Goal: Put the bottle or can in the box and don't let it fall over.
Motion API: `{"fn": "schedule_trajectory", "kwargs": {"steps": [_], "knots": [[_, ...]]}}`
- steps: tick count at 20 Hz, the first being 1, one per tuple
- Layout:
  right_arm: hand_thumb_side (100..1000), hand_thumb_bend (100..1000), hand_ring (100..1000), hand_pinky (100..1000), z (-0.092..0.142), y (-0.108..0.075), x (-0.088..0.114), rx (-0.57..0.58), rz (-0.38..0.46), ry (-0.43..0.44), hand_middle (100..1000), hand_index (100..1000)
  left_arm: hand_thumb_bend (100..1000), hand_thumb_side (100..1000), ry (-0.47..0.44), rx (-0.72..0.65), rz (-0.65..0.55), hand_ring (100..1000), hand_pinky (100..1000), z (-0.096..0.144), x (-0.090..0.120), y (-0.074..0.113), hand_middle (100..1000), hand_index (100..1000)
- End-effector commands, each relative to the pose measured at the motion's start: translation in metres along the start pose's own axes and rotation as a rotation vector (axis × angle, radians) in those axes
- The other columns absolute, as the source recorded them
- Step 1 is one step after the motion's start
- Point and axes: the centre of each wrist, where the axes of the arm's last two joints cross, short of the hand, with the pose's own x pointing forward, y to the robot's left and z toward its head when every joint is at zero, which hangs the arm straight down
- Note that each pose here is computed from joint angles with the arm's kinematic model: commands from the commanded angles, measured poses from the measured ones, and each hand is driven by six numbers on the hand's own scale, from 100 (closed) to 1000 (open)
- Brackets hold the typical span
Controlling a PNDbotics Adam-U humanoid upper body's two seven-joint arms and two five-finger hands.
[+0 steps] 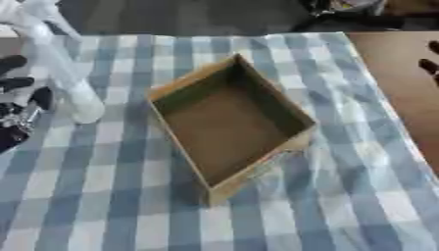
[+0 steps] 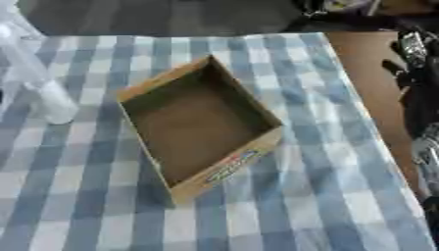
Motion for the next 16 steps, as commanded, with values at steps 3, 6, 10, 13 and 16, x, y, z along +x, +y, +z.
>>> {"fn": "schedule_trajectory", "kwargs": {"steps": [3, 6, 10, 13, 16], "knots": [[603, 100, 1000, 945, -0.0025, -0.0014, 0.0059, 0.004, 0.004, -0.014, 1000, 867, 245, 445, -0.012, -0.056, -0.035, 888, 556, -0.0017, 0.0098, 0.0071, 955, 934], [603, 100, 1000, 945, -0.0021, -0.0015, 0.0059, 0.005, 0.003, -0.014, 1000, 867, 253, 454, 0.006, -0.053, -0.036, 890, 559, -0.0026, 0.0109, 0.0075, 955, 942], [606, 100, 1000, 945, -0.0017, -0.0015, 0.0056, 0.005, 0.002, -0.013, 1000, 867, 246, 659, 0.033, -0.026, -0.055, 900, 577, -0.0033, 0.0117, 0.0078, 963, 949], [607, 100, 1000, 945, -0.0015, -0.0014, 0.0052, 0.007, 0.001, -0.011, 1000, 866, 243, 704, 0.063, -0.003, -0.079, 911, 597, -0.0036, 0.0121, 0.0074, 972, 987], [608, 100, 1000, 946, -0.0015, -0.0012, 0.0054, 0.008, -0.001, -0.011, 1000, 866, 246, 719, 0.088, 0.022, -0.093, 916, 602, -0.0043, 0.0128, 0.0069, 983, 1000]]}}
